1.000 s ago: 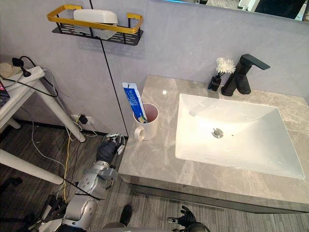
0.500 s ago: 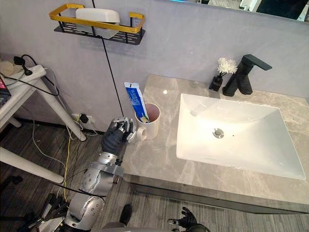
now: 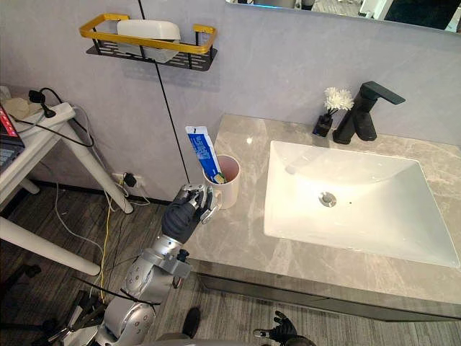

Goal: Organize washtable

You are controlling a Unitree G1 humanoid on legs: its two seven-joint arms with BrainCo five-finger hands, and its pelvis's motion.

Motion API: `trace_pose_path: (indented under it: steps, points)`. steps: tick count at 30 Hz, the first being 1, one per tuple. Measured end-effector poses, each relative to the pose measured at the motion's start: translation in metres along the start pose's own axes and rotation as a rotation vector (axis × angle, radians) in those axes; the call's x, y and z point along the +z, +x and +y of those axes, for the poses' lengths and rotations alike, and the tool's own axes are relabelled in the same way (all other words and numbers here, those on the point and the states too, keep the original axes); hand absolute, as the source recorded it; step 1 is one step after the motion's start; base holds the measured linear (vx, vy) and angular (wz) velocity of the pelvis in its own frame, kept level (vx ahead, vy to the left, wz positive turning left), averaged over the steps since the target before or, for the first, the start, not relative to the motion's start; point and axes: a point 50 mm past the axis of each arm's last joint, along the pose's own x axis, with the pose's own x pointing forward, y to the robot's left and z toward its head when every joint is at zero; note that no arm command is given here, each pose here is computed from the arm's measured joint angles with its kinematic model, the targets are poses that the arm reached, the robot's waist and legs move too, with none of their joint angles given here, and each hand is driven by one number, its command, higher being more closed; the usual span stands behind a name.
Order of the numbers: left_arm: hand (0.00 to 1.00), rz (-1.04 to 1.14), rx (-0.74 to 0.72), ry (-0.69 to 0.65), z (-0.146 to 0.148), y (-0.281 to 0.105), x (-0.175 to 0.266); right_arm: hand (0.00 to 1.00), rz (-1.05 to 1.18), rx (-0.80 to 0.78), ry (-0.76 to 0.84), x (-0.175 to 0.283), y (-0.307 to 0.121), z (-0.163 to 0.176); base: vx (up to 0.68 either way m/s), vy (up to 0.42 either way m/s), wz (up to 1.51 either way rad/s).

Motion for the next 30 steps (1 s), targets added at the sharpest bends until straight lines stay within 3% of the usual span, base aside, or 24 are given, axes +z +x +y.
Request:
trace_pose_path:
  steps: [11, 21, 30]
  points:
    - [1.0, 0.076, 0.05, -0.019, 0.006, -0.014, -0.014, 0.0, -0.002, 0.002, -0.003, 0.0, 0.0, 0.0, 0.0, 0.0, 0.0]
    - [1.0, 0.211, 0.159, 0.084, 0.033, -0.018, -0.043, 0.0, -0.021, 0.015, -0.032, 0.005, 0.0, 0.003, 0.0, 0.0, -0.01]
    - [1.0, 0.2, 0.155, 0.201, 0.044, 0.002, -0.04, 0.0, -0.036, 0.026, -0.046, 0.01, 0.0, 0.006, 0.0, 0.0, -0.01]
